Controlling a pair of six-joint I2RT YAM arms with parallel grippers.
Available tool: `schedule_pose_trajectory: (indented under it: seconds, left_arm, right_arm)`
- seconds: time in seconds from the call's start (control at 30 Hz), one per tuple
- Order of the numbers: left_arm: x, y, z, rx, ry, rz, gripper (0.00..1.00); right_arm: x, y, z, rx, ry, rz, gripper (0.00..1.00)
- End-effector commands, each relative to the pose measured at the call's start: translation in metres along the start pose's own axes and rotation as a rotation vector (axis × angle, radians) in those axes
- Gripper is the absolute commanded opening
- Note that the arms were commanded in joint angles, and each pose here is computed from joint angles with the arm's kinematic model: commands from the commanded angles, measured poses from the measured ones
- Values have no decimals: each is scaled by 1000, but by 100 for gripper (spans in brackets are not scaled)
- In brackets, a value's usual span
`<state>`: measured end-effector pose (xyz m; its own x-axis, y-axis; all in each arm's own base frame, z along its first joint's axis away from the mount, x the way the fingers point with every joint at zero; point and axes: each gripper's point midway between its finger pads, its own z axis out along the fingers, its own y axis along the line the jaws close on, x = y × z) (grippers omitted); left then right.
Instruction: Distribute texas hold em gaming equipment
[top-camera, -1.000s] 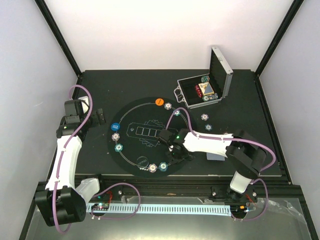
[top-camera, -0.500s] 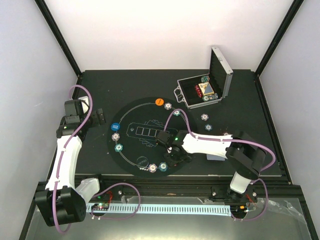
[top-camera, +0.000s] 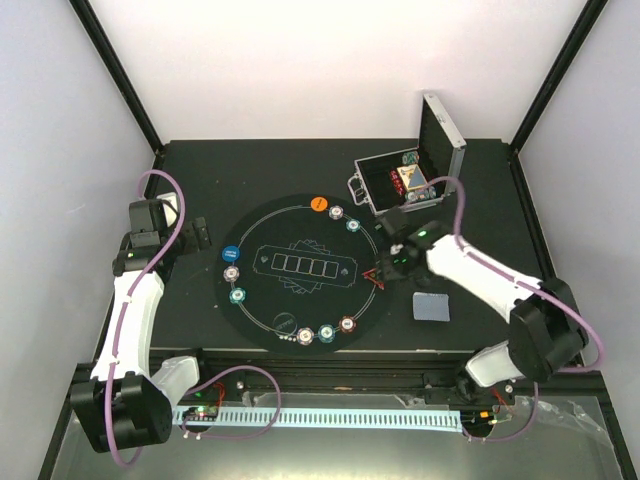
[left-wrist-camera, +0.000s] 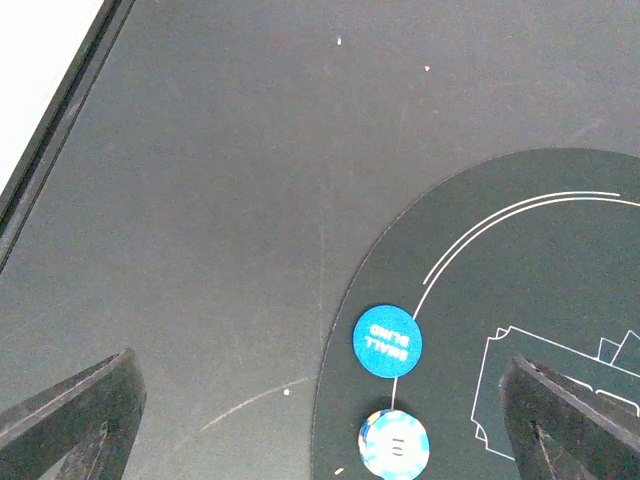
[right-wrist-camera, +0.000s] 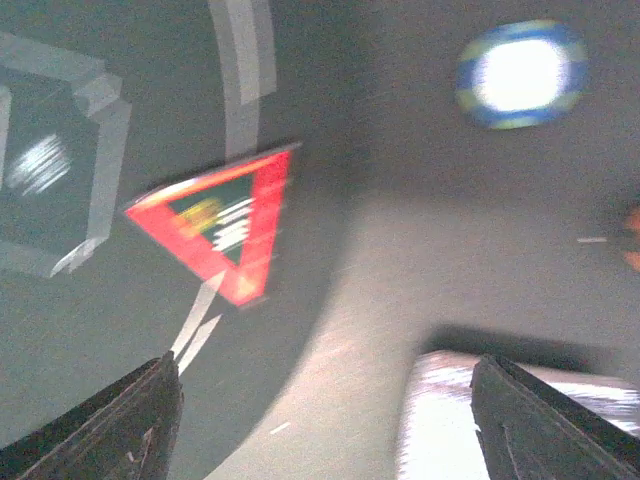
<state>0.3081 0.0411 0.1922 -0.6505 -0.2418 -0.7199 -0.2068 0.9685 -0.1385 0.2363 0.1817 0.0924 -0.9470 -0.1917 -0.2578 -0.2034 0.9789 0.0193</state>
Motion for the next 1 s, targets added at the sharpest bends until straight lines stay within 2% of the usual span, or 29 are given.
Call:
schedule_pose_trajectory:
  seconds: [0.0,0.13,0.3,0.57,0.97]
  left_arm:
    - [-7,-3,-5,4,-18,22,99]
    - [-7,-3,-5,5,-20,22,99]
    - [-7,-3,-5,4,-23,22,99]
    - [-7,-3,-4,5,-19,22,99]
    - [-7,-3,-3,4,-15,22,99]
  right_arm:
    - [-15,-92,7,132,-23,240,80]
    - [-15,-147,16,186,-25,390,81]
    - [-6,-180,26,236,1,442,82]
    - [0,-192,51,247,39,475,81]
    - [-3,-195,62,203,40,499,62]
